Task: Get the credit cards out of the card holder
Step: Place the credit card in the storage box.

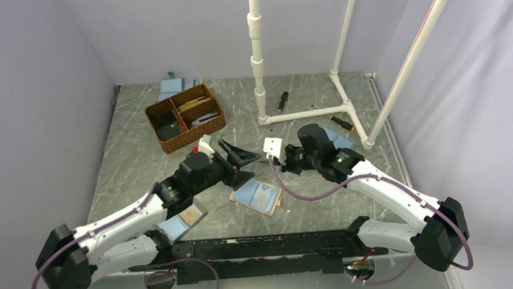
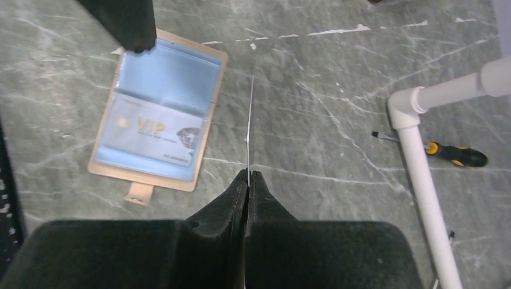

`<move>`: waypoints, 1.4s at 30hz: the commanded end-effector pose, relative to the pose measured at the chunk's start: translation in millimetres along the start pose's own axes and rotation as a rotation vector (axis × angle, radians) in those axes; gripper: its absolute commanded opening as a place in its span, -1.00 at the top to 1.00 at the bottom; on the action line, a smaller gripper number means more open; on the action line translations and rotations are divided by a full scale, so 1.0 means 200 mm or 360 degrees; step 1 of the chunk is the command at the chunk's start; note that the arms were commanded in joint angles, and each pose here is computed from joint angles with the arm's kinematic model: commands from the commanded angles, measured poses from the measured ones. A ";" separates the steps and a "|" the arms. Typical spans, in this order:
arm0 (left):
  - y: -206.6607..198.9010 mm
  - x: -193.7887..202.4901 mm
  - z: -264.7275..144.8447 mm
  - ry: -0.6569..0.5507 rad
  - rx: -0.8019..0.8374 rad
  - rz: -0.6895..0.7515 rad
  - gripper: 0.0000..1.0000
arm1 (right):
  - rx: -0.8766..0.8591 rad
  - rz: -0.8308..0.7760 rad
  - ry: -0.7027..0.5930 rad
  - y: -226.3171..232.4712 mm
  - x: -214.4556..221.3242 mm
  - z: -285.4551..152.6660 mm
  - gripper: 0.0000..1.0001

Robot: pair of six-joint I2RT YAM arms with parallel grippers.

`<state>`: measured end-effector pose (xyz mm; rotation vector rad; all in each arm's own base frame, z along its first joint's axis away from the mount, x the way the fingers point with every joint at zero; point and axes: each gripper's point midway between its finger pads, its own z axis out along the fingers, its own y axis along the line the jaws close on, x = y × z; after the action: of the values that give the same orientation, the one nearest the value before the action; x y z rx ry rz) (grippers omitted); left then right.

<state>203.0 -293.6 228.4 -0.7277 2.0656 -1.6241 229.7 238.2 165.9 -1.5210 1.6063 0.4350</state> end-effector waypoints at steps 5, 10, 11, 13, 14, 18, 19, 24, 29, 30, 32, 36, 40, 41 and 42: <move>0.16 -0.01 0.20 -0.0124 -0.0329 -0.0368 -0.62 | 0.0233 -0.0114 -0.0020 -0.10 -0.05 0.00 1.00; 0.19 -0.07 0.23 -0.0224 -0.0306 -0.0474 -0.38 | 0.0192 -0.0153 -0.0027 -0.05 -0.06 0.02 1.00; 0.19 -0.07 0.23 -0.0231 -0.0299 -0.0471 -0.37 | 0.0183 -0.0159 -0.0030 -0.04 -0.06 0.02 1.00; 0.19 -0.08 0.24 -0.0243 -0.0301 -0.0463 -0.38 | 0.0173 -0.0166 -0.0029 -0.02 -0.06 0.03 1.00; 0.18 -0.08 0.25 -0.0248 -0.0300 -0.0457 -0.38 | 0.0170 -0.0166 -0.0027 -0.02 -0.06 0.03 1.00; 0.18 -0.07 0.27 -0.0228 -0.0297 -0.0465 -0.37 | 0.0165 -0.0173 -0.0035 -0.01 -0.07 0.03 1.00; 0.19 -0.07 0.28 -0.0216 -0.0294 -0.0469 -0.34 | 0.0167 -0.0174 -0.0033 -0.01 -0.07 0.03 1.00; 0.18 -0.03 0.34 -0.0148 -0.0276 -0.0466 0.00 | 0.0142 -0.0178 -0.0033 0.01 -0.07 0.05 1.00; 0.18 -0.01 0.38 -0.0099 -0.0258 -0.0438 0.64 | 0.0090 -0.0195 -0.0039 0.05 -0.07 0.06 0.97; 0.18 -0.01 0.38 -0.0099 -0.0250 -0.0436 0.80 | 0.0073 -0.0200 -0.0037 0.07 -0.07 0.06 0.95; 0.19 -0.01 0.39 -0.0095 -0.0237 -0.0423 1.00 | 0.0016 -0.0209 -0.0038 0.10 -0.07 0.07 0.81; 0.20 -0.02 0.37 -0.0123 -0.0227 -0.0329 1.00 | -0.0118 -0.0204 -0.0043 0.17 -0.08 0.05 0.43; 0.25 -0.09 0.29 -0.0236 -0.0276 -0.0152 1.00 | -0.0218 -0.0201 -0.0045 0.22 -0.08 0.04 -0.04; 0.26 -0.12 0.27 -0.0272 -0.0301 -0.0096 1.00 | -0.0246 -0.0204 -0.0047 0.23 -0.08 0.03 -0.14; 0.28 -0.14 0.24 -0.0308 -0.0332 -0.0008 1.00 | -0.0269 -0.0202 -0.0048 0.24 -0.08 0.03 -0.22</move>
<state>242.6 -326.5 152.8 -1.0742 2.1693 -1.4285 195.7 252.9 143.2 -1.6860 1.5350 0.4369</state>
